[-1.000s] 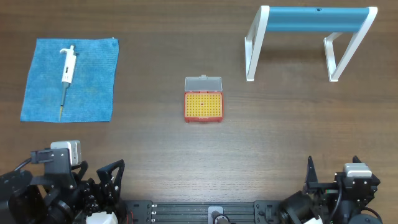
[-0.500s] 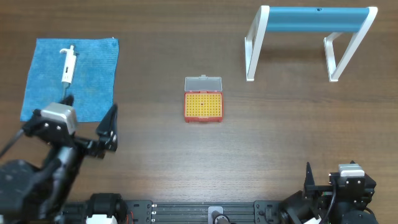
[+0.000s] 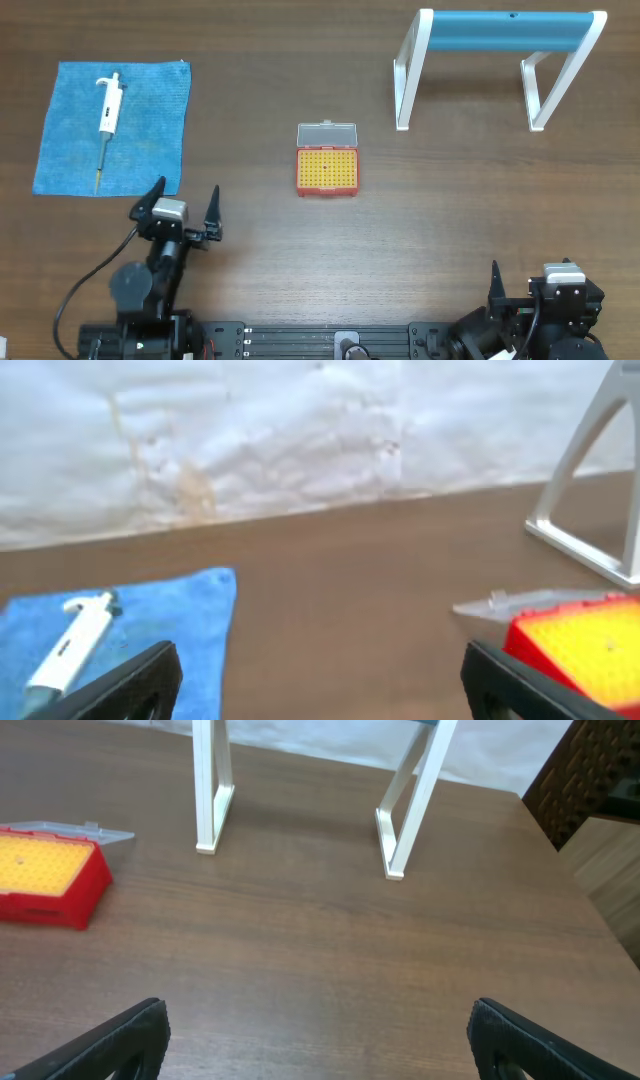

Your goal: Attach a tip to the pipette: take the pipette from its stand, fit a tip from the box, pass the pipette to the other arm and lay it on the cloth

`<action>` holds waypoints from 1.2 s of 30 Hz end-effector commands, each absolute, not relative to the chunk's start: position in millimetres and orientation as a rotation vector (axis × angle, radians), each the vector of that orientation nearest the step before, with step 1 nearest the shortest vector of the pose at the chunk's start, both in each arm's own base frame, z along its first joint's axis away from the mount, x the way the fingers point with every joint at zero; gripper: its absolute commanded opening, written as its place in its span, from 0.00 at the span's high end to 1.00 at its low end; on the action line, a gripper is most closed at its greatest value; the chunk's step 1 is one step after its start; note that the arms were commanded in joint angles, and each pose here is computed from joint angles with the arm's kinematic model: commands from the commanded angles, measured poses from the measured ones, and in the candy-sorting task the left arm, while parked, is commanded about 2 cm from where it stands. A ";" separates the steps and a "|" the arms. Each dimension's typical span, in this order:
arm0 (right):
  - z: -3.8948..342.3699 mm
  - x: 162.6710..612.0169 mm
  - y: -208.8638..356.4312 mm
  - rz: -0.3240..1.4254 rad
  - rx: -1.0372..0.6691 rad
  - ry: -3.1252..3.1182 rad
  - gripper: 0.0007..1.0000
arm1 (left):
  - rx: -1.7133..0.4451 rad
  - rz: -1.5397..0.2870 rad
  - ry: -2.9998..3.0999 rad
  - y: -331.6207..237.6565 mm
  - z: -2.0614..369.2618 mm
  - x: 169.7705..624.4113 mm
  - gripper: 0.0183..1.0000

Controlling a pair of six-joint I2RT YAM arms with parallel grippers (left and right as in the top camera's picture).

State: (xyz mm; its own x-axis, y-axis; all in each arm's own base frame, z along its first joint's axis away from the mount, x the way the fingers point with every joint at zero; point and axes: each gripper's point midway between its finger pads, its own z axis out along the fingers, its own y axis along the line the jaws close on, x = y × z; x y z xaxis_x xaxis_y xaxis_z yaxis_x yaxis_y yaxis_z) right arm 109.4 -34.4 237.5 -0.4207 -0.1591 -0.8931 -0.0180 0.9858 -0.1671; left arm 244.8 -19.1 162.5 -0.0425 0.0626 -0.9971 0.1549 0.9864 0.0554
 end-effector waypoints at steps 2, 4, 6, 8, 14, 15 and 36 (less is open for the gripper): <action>237.3 110.2 -33.8 -0.161 -0.137 2.002 0.04 | 0.171 -0.054 1.618 -16.7 161.1 244.3 0.10; 237.3 110.2 -33.8 -0.161 -0.137 2.002 0.04 | 0.171 -0.054 1.618 -16.7 161.1 244.3 0.10; 237.3 110.2 -33.8 -0.161 -0.137 2.002 0.04 | 0.171 -0.054 1.618 -16.7 161.1 244.3 0.10; 237.3 110.2 -33.8 -0.161 -0.137 2.002 0.04 | 0.171 -0.054 1.618 -16.7 161.0 244.3 0.10; 237.3 110.2 -33.8 -0.161 -0.137 2.002 0.04 | 0.171 -0.054 1.618 -16.7 161.0 244.3 0.10; 237.3 110.2 -33.8 -0.161 -0.137 2.002 0.04 | 0.171 -0.054 1.618 -16.7 161.0 244.3 0.10; 234.2 240.0 -5.2 -0.036 -0.016 1.437 0.01 | 0.171 -0.054 1.618 -16.7 161.0 244.3 0.10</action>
State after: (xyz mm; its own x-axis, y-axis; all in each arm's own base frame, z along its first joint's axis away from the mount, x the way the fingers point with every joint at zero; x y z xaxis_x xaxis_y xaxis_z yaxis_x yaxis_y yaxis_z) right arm 235.6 -18.4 251.2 0.1562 0.0309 -0.9872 0.0978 0.9941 0.0466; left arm 244.5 -18.2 162.2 -0.0449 0.0653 -0.9969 0.1507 0.9869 0.0579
